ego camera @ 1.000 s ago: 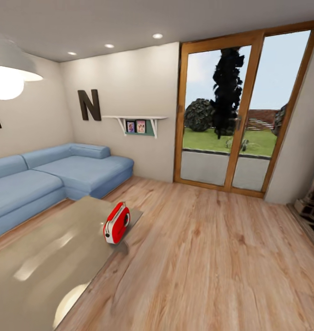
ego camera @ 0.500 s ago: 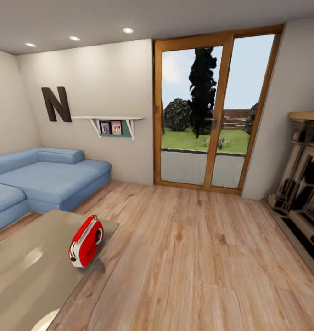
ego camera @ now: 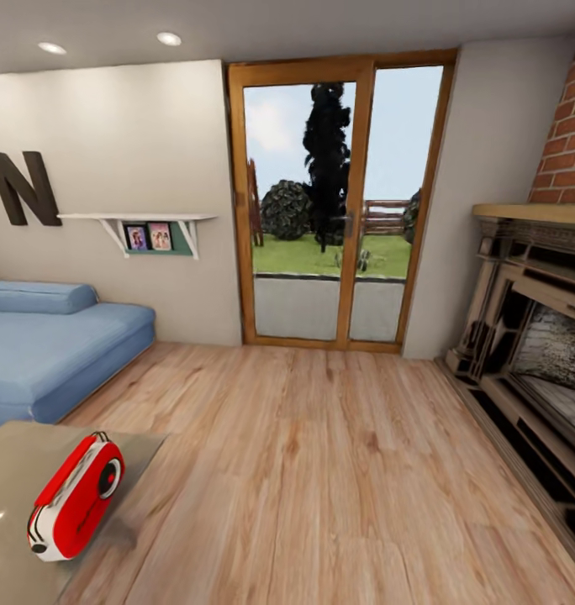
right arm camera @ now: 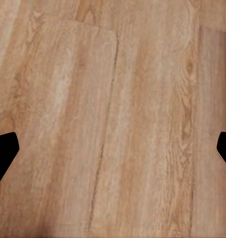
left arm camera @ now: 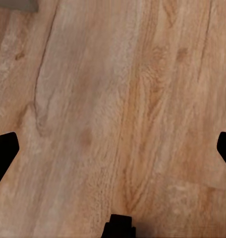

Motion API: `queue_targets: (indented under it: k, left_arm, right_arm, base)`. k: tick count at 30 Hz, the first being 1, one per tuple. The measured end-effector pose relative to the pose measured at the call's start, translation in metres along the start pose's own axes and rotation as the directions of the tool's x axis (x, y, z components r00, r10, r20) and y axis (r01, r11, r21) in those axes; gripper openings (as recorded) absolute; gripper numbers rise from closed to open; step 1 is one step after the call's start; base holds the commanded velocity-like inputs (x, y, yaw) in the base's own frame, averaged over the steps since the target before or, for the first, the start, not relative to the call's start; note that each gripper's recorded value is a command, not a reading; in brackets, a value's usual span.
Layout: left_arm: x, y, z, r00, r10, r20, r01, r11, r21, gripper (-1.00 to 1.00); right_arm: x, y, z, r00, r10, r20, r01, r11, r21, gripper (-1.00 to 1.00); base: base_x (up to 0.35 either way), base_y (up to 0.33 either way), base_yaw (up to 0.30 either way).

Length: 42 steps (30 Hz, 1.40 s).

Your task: Turn on the radio receiver that's on the table in the living room.

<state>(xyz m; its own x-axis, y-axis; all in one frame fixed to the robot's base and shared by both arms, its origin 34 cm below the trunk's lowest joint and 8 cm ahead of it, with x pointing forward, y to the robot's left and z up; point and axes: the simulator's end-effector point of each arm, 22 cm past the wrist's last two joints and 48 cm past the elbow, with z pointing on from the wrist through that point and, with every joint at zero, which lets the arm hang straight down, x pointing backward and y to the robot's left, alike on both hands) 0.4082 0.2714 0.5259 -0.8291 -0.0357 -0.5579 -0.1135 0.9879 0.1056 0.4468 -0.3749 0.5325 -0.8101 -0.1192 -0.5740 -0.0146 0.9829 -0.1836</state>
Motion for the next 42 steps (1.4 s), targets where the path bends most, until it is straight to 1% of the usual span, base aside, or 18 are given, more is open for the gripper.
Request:
queue_targets:
  k: [16,42]
  left_arm:
    - [-0.0001,0.0008,0.0001,1.0,0.001,0.0,-0.001,1.0,-0.001,1.0]
    - [-0.0004,0.0008,0.0001,1.0,0.0,0.002,0.0,1.0,-0.001,1.0]
  right_arm:
    - [0.0,0.0004,0.0,1.0,0.0,0.0,0.0,1.0,0.0,1.0]
    - [-0.0001,0.0002,0.0,1.0,0.0,0.0,0.0,1.0,0.0,1.0]
  base:
    - [0.325,-0.109,-0.262]
    - [0.325,-0.083,-0.008]
